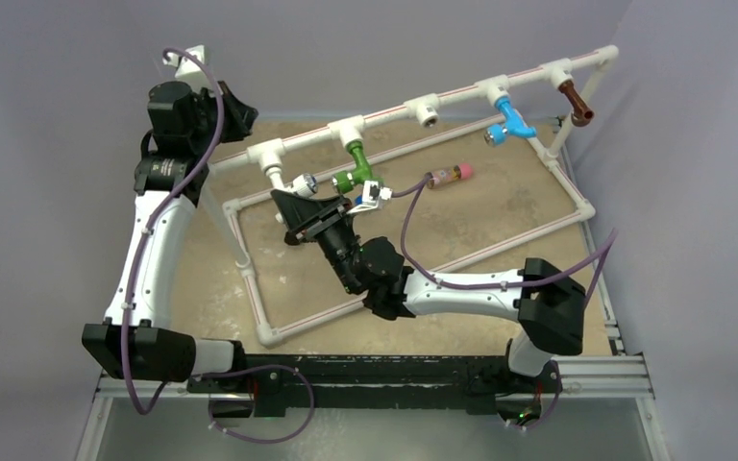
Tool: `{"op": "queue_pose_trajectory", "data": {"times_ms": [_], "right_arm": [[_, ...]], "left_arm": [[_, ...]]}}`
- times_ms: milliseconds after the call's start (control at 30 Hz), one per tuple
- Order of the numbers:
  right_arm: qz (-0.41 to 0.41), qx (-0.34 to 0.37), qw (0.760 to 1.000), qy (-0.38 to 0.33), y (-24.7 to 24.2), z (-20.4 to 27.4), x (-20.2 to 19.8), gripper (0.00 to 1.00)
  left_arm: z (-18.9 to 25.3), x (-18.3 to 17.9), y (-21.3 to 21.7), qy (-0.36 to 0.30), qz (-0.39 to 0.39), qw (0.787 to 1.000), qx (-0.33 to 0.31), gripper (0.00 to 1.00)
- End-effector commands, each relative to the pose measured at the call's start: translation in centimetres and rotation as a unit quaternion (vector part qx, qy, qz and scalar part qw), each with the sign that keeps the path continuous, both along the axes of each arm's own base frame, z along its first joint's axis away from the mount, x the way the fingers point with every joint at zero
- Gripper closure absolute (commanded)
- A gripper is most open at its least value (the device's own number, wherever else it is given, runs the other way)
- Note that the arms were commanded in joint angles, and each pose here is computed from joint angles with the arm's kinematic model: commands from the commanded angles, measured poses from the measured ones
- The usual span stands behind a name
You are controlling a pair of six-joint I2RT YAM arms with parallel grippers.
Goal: Install the water faucets
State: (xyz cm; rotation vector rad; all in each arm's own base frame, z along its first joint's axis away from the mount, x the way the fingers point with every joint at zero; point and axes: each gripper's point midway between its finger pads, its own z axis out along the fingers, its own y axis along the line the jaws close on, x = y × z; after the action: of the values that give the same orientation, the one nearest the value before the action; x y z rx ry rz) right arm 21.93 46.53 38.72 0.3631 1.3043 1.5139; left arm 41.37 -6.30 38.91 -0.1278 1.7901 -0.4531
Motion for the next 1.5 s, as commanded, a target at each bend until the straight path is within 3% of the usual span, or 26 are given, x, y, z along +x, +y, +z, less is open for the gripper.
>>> {"op": "queue_pose_trajectory", "data": {"times_ms": [0,200,600,833,933,1167,1300,1467], "right_arm": [[0.139,0.127,0.978,0.094,2.3,0.3,-2.3,1.00],[0.177,0.207,0.951,0.147,1.8,0.8,-2.6,1.00],[0.237,0.321,0.891,0.214,0.6,1.6,-3.2,1.00],[0.256,0.340,0.884,0.196,-0.1,1.8,-3.8,0.98],[0.250,0.339,0.888,0.183,-0.5,1.7,-3.9,0.69],[0.237,0.332,0.901,0.148,-1.4,1.6,-4.1,0.34],[0.234,0.317,0.909,0.137,-1.5,1.5,-4.3,0.23],[0.212,0.281,0.930,0.107,-2.5,0.9,-4.6,0.20]], "left_arm": [[0.3,-0.1,-1.4,-0.030,-0.035,0.999,0.025,1.00],[1.3,-0.9,-1.2,-0.058,-0.029,0.997,0.031,1.00],[-0.3,-1.2,-0.5,-0.044,-0.011,0.998,0.034,1.00],[-0.7,-1.1,-0.2,-0.041,0.000,0.999,0.034,1.00],[-0.9,-1.1,0.0,-0.038,0.004,0.999,0.034,1.00],[-1.1,-1.0,0.2,-0.034,0.010,0.999,0.034,1.00],[-1.2,-0.9,0.3,-0.032,0.013,0.999,0.035,1.00],[-1.3,-0.9,0.4,-0.031,0.015,0.999,0.036,1.00]]}}
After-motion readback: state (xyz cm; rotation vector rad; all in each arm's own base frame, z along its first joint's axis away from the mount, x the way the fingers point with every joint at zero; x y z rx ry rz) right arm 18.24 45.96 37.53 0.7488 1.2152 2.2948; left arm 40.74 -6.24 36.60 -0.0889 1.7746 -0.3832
